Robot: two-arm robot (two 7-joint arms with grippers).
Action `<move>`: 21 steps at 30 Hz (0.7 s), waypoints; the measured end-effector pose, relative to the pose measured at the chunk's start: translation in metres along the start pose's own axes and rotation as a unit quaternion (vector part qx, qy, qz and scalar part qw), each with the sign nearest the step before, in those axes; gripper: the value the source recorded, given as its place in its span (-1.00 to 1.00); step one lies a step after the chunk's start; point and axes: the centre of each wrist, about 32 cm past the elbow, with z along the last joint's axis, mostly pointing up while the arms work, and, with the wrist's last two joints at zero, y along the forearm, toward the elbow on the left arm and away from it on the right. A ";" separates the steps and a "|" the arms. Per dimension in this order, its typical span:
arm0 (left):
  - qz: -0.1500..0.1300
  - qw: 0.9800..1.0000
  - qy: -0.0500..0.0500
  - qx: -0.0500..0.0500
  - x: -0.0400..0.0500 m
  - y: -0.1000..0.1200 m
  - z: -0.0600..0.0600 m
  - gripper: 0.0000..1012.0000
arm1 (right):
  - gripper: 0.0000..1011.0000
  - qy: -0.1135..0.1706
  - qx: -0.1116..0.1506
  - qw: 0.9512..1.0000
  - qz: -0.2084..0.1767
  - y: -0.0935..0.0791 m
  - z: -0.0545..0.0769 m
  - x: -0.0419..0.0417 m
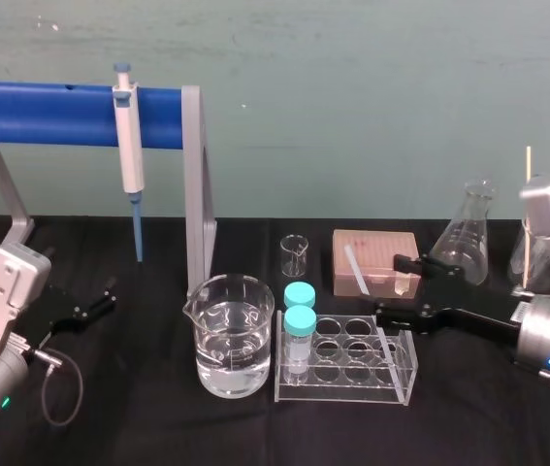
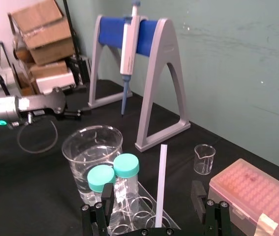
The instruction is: Pick up the stirring rod with one hand, then place it down.
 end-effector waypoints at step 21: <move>0.000 1.000 0.000 0.000 0.0000 0.000 0.000 0.98 | 0.98 -0.004 -0.032 0.999 -0.044 0.037 -0.005 -0.0152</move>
